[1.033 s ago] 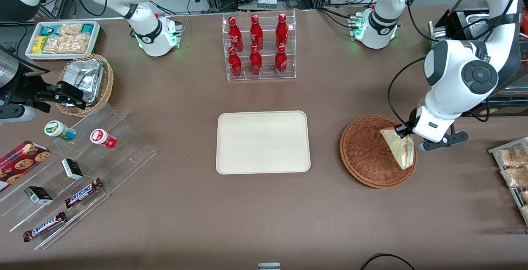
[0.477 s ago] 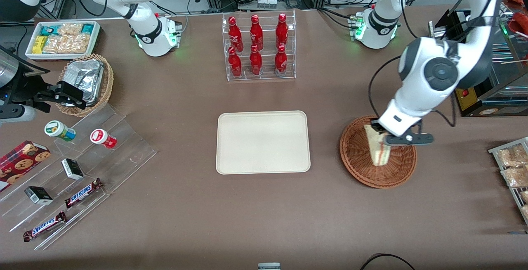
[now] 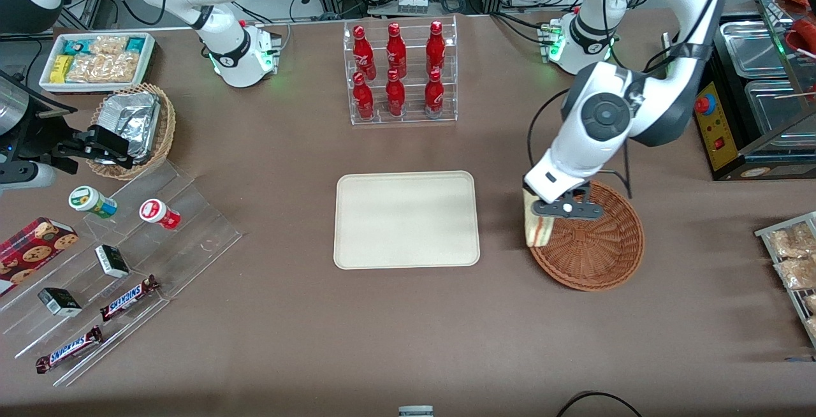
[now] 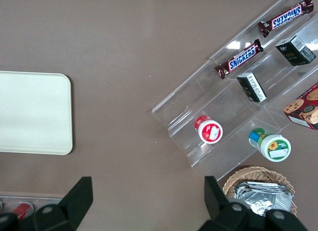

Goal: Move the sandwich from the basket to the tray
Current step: 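Carry the sandwich over the white tray with the left gripper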

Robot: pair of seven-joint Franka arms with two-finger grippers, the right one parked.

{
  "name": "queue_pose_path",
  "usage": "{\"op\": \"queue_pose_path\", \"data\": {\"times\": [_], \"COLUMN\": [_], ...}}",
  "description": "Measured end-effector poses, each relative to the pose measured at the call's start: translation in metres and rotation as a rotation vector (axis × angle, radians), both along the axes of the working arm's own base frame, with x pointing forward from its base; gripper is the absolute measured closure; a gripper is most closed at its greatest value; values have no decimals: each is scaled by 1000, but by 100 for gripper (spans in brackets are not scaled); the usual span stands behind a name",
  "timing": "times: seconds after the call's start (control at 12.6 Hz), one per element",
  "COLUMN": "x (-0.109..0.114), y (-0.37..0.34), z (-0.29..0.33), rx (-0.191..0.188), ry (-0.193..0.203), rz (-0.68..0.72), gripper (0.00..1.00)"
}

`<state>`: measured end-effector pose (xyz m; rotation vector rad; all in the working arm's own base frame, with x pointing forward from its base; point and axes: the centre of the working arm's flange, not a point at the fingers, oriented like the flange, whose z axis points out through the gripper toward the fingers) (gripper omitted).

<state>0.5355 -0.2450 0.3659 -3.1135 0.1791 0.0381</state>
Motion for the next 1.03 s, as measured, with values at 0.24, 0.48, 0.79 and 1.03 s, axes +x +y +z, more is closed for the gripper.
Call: {"op": "queue_pose_path", "data": {"times": [0.24,0.48,0.79,1.03], "x": [-6,-10,-9,-17], "y": [-46,-93,-129,-167], "z": [-9,-16,-27,-45], "rx": [-11,-24,-3,8], "ry": [8,3,-24,-30], "rz": [12,65,112,137], "gripper": [86,86,86,86]}}
